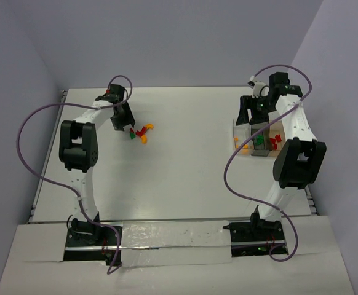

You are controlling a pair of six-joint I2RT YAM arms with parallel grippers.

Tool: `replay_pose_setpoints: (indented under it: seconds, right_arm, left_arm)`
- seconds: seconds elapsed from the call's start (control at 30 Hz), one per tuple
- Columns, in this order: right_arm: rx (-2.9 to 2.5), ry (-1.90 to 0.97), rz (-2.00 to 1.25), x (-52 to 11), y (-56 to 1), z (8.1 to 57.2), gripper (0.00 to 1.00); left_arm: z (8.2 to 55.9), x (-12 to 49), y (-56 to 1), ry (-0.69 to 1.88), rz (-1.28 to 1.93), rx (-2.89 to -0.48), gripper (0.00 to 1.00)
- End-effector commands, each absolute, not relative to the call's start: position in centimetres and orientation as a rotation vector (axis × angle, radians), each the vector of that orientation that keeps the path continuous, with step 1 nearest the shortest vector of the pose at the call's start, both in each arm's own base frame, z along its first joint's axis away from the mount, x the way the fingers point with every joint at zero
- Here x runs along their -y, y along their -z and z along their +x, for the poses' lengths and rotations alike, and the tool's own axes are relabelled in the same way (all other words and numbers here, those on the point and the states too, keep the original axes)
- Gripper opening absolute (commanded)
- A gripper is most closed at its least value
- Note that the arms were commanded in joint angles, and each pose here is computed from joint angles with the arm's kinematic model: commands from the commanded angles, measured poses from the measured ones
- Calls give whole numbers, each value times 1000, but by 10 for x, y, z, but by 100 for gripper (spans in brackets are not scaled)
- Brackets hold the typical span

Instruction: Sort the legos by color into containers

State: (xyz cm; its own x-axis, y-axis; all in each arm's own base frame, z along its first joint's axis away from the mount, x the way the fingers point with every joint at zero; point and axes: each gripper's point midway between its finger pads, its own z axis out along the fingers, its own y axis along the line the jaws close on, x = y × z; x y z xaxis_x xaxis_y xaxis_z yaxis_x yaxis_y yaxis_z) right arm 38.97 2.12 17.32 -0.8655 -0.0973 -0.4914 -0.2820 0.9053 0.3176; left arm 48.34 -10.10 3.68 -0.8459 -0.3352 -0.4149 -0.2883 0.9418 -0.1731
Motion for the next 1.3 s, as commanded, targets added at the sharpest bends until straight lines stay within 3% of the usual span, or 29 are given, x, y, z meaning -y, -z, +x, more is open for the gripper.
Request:
replay_pose_setpoints:
  seconds: [0.0,0.57,0.93,1.0,1.27]
  right_arm:
    - [-2529,-502,-296,-23,-189,393,76]
    - [-2532,-522,-302,-28,-187,393,76]
    - [-2524,-549,-327,-39,-187,390,76]
    - [-2500,-596,-362,-50,-193,388,76]
    - [-2317,-894,-550,-131,-233,376,77]
  left_arm:
    - [489,108,-41,152,-487,-2641,56]
    - [485,116,-34,192,-504,-2665,41]
    - [485,118,-41,215,-482,-2658,19]
    - [488,119,-50,228,-473,-2644,2]
    - [492,146,-146,502,-427,-2459,0]
